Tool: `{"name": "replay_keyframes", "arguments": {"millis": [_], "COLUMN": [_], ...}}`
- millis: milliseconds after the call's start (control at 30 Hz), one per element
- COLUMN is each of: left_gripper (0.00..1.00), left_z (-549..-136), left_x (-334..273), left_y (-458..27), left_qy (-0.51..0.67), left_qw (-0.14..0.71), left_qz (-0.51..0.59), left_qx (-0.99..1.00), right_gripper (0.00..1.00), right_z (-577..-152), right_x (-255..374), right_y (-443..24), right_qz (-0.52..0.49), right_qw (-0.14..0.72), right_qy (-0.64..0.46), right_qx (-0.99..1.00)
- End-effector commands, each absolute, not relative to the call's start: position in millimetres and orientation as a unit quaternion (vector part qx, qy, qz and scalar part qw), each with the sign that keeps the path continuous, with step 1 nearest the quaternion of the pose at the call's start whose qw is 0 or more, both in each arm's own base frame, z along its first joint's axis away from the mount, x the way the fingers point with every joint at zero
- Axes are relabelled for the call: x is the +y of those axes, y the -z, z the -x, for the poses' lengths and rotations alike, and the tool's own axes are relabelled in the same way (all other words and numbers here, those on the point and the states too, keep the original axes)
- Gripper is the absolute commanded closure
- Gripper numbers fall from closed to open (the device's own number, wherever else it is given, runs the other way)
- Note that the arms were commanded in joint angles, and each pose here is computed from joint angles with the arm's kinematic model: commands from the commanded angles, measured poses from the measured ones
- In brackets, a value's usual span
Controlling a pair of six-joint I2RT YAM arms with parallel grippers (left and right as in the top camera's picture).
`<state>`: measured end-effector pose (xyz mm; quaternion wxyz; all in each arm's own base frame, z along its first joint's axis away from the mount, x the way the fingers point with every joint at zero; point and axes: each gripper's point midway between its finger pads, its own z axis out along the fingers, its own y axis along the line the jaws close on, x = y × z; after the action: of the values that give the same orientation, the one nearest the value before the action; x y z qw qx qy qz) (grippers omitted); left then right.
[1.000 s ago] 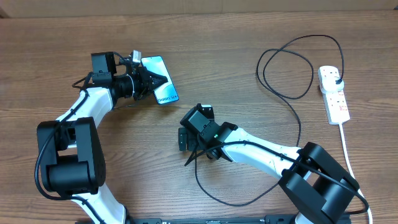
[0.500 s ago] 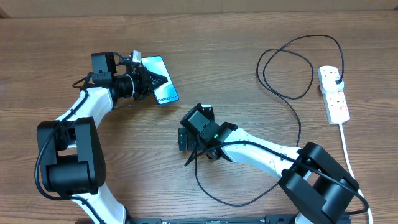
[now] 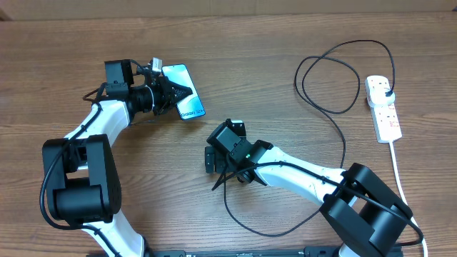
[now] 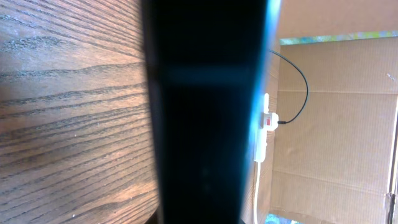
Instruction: Plug charger to phone and switch on socket
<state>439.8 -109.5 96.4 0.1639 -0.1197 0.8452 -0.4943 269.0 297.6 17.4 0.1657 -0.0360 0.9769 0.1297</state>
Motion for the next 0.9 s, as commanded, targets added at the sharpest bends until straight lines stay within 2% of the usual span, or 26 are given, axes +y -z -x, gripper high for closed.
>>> {"name": "replay_keyframes", "arguments": {"millis": [0,867], "left_gripper": [0.96,0.96], "left_z": [-438.9,-438.9], "left_x": [-112.5,-112.5], "left_y": [-103.7,-103.7], "left_qy": [0.502,0.502], "left_qw": [0.167,0.167], "left_qz": [0.113,0.113], "left_qx": [0.841,0.841], "right_gripper": [0.00,0.00], "right_z": [-271.1,-272.2], "right_x": [298.4,297.4], "right_y": [-23.6,-23.7], "right_qz": [0.034,0.033], "right_qw": [0.178,0.181], "right_qy": [-0.132,-0.129], "right_qx": [0.975,0.974]}}
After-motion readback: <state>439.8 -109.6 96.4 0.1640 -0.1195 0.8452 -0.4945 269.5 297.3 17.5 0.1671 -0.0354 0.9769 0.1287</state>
